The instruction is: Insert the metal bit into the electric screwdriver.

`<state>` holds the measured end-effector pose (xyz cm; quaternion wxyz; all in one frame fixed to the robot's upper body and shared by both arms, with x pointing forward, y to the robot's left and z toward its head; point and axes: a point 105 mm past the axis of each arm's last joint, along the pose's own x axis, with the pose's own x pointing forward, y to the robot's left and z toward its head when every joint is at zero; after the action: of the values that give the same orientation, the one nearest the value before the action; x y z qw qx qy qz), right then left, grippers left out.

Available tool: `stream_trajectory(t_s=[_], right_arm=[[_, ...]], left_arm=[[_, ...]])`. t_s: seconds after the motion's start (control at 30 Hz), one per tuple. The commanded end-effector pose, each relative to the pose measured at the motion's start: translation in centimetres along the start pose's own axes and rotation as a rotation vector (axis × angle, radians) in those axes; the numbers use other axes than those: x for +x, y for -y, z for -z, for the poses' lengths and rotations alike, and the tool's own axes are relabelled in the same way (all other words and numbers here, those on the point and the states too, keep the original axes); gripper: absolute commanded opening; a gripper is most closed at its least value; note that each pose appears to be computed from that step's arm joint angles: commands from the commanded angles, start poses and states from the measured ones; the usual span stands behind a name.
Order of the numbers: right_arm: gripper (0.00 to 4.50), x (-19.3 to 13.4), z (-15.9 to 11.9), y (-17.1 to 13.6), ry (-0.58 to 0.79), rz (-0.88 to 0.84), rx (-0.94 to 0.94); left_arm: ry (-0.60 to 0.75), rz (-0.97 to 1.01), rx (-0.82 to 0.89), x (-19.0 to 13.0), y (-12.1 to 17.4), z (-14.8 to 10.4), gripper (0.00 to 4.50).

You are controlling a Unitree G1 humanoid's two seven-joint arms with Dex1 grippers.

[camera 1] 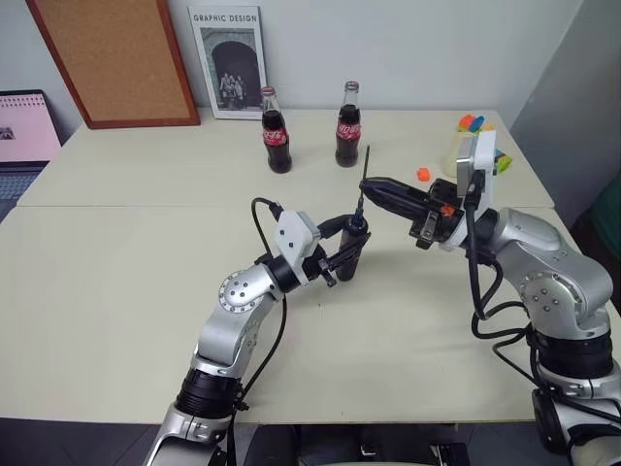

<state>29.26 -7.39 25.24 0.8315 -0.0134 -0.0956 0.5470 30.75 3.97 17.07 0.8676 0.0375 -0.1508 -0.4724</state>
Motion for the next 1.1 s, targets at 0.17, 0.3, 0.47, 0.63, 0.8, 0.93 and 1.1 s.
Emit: stream_trajectory(t_s=[0.17, 0.3, 0.47, 0.63, 0.8, 0.93, 1.1], right_arm=[[1.46, -0.3, 0.4, -0.3, -0.03, -0.032, 0.05], [2.41, -0.4, -0.2, -0.2, -0.003, -0.019, 0.047], [3.3, -1.2, -1.0, 0.1, 0.026, 0.01, 0.053], [4.33, -2.2, -1.2, -0.1, 0.014, 0.01, 0.06], [4.5, -3.8, -0.8, -0.3, -0.052, 0.029, 0.005], [4.5, -5.1, -0.8, -0.3, -0.096, 0.062, -0.038], [4.5, -7.6, -0.6, -0.7, -0.238, 0.114, -0.158]], left_arm=[[0.026, 0.017, 0.019, 0.4, 0.5, -0.8, 1.63], [0.026, 0.015, 0.018, 0.4, 0.4, -0.7, 1.63], [0.028, 0.015, 0.017, 0.5, 0.4, -0.7, 1.63], [0.028, 0.016, 0.016, 0.6, 0.2, -0.8, 1.63], [0.029, -0.014, 0.049, 0.8, -1.2, -2.1, 1.63], [0.002, -0.042, 0.14, 0.9, -3.7, -3.6, 1.63], [-0.547, 0.102, 0.645, -0.8, -10.4, -2.1, 1.63]])
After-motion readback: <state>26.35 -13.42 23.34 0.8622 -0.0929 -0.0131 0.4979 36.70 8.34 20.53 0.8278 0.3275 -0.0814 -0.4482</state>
